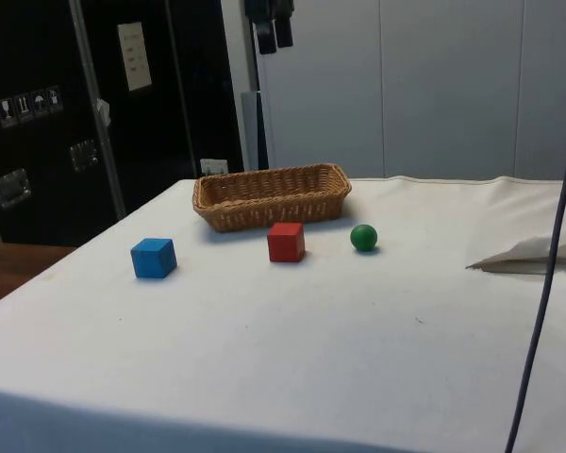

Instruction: Place all non-red objects into the basket.

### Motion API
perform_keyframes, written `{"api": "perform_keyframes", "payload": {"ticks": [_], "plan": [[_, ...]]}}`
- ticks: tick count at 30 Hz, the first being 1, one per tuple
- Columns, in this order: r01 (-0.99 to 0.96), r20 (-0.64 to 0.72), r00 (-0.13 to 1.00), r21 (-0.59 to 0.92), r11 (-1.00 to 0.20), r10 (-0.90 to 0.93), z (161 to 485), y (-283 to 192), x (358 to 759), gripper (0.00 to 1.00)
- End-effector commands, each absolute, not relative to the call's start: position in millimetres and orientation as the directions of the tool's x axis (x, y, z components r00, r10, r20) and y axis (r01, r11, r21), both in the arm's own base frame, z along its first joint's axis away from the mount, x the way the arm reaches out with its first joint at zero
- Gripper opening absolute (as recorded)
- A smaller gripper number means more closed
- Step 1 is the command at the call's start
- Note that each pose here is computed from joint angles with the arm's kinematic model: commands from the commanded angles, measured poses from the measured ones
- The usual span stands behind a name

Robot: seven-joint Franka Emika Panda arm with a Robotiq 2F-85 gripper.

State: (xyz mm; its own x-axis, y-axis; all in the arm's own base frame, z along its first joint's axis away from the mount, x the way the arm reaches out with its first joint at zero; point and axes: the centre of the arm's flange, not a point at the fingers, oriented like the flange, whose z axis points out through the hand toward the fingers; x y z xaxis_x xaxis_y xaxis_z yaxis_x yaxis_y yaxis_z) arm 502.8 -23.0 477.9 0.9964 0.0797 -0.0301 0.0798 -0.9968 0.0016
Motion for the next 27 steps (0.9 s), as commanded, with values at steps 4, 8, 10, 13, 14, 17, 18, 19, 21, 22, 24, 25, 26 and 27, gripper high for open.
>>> {"api": "perform_keyframes", "payload": {"ticks": [4,8,10,13,14,17,18,19,21,22,24,25,26,27], "plan": [[0.083,-0.016,0.996,0.014,-0.996,0.083,476.5,-24.4,497.5,1.0],[0.088,-0.011,0.996,0.01,-0.996,0.088,477.0,-26.9,491.8,1.0],[0.091,-0.01,0.996,0.008,-0.996,0.091,475.8,-27.3,489.8,1.0],[0.089,-0.022,0.996,-0.002,-0.996,0.09,474.6,-27.3,488.7,1.0],[0.092,-0.01,0.996,0.004,-0.996,0.092,472.5,-28.5,486.9,1.0],[0.098,-0.01,0.995,0.003,-0.995,0.098,465.2,-27.7,484.1,1.0],[0.098,-0.01,0.995,0.003,-0.995,0.098,462.5,-27.9,483.8,1.0],[0.098,-0.008,0.995,0.003,-0.995,0.098,460.4,-28.1,483.4,1.0],[0.098,-0.005,0.995,0.003,-0.995,0.098,450.5,-27.7,483.4,1.0],[0.099,-0.003,0.995,0.002,-0.995,0.099,447.7,-27.3,483.4,1.0],[0.098,0.001,0.995,0.003,-0.995,0.098,444.6,-27.4,483.7,1.0],[0.098,0.005,0.995,0.003,-0.995,0.098,442.0,-27.5,484.3,1.0],[0.098,0.008,0.995,0.003,-0.995,0.098,439.3,-27.1,484.6,1.0],[0.098,0.01,0.995,0.004,-0.995,0.098,436.9,-26.8,485.0,1.0]]}}
